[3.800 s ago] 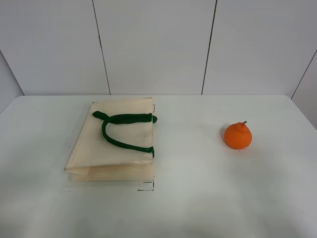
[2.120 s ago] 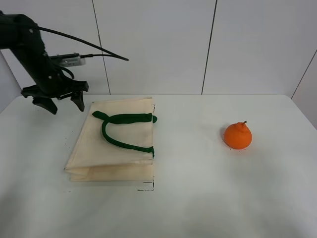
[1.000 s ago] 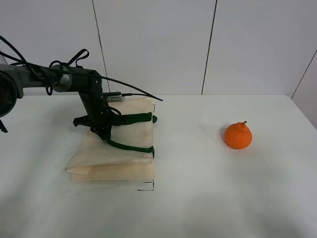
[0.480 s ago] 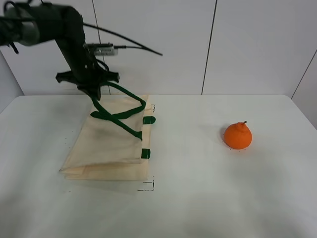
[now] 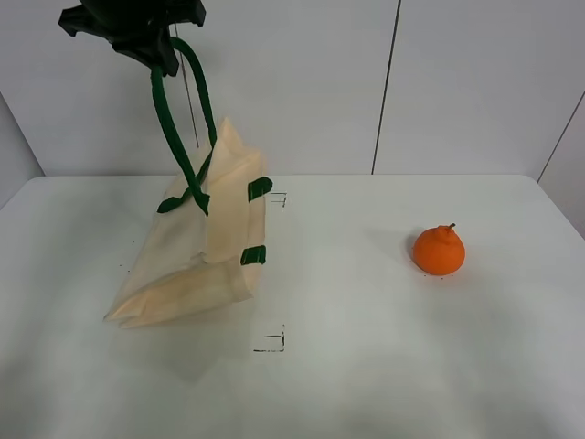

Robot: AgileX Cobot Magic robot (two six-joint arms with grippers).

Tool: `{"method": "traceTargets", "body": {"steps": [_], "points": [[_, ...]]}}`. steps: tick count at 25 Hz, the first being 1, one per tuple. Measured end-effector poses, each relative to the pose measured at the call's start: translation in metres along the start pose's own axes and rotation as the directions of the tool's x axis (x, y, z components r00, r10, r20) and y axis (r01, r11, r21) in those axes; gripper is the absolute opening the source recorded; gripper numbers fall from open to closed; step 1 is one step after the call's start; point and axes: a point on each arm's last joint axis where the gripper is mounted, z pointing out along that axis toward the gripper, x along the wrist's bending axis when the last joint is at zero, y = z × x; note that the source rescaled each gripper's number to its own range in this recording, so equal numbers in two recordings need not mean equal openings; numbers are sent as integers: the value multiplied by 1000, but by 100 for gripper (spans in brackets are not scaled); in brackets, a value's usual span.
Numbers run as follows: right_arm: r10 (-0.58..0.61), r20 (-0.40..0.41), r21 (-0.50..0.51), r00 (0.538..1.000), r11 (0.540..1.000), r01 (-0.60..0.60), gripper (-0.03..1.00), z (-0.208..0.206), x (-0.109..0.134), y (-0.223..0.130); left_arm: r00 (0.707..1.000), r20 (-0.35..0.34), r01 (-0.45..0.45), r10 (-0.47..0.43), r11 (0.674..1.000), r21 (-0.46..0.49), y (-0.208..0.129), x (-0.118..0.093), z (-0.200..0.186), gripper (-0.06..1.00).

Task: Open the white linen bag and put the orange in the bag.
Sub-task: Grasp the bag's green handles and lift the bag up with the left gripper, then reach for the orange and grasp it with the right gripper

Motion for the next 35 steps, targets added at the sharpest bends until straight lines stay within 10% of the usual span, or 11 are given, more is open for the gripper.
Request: {"method": "traceTargets", "body": {"steps": [6, 17, 25, 35], "points": [[-2, 6, 228, 1000, 974, 1, 100, 56, 2, 59, 1000, 5, -4, 4, 999, -43, 0, -1, -22, 0], [-33, 1, 628, 999, 777, 25, 100, 266, 3, 149, 1000, 14, -15, 16, 999, -47, -1, -6, -24, 0], [-15, -12, 753, 1000, 658, 19, 100, 373, 3, 151, 1000, 12, -17, 17, 999, -48, -1, -5, -24, 0], [-19, -47, 808, 999, 587, 49, 100, 411, 14, 117, 1000, 12, -17, 18, 999, -48, -1, -5, -24, 0]]}}
